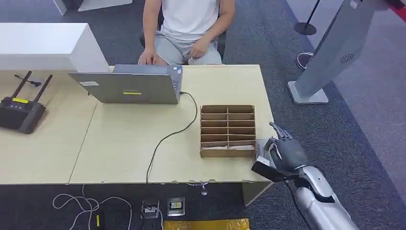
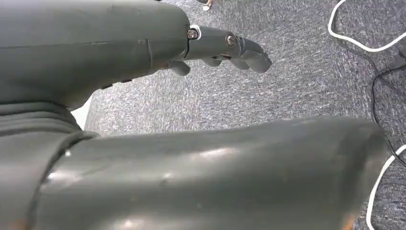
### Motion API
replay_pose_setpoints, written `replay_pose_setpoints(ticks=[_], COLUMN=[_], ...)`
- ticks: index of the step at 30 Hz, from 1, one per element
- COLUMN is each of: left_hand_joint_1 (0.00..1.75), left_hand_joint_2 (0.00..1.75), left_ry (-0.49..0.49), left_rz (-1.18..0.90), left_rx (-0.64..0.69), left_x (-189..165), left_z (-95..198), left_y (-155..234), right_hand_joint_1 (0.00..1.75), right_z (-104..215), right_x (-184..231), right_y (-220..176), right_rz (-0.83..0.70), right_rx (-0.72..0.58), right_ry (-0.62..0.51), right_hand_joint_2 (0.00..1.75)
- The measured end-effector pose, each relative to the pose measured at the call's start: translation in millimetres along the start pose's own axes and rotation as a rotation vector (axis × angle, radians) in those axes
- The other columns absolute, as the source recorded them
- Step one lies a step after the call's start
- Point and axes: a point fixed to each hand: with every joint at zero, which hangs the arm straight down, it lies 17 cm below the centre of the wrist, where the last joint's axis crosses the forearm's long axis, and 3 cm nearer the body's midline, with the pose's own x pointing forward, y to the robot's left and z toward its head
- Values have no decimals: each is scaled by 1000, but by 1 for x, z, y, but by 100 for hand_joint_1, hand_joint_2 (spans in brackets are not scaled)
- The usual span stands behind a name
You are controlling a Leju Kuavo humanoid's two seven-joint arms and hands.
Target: Pass the card to the sensor for recognition and then transmit it.
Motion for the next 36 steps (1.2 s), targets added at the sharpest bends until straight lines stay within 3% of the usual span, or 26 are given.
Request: replay_pose_setpoints(ticks=[36], left_hand_joint_1=[0], left_hand_joint_2=[0], left_ry=[-15], left_rz=[-3], left_rx=[10], left_x=[4], left_z=[0], left_y=[0], right_hand_joint_1=[175], right_z=[2], right_x=[-9], right_y=[12], right_rz=[-14], right_rx=[9], right_ry=[28], right_hand_joint_2=[175])
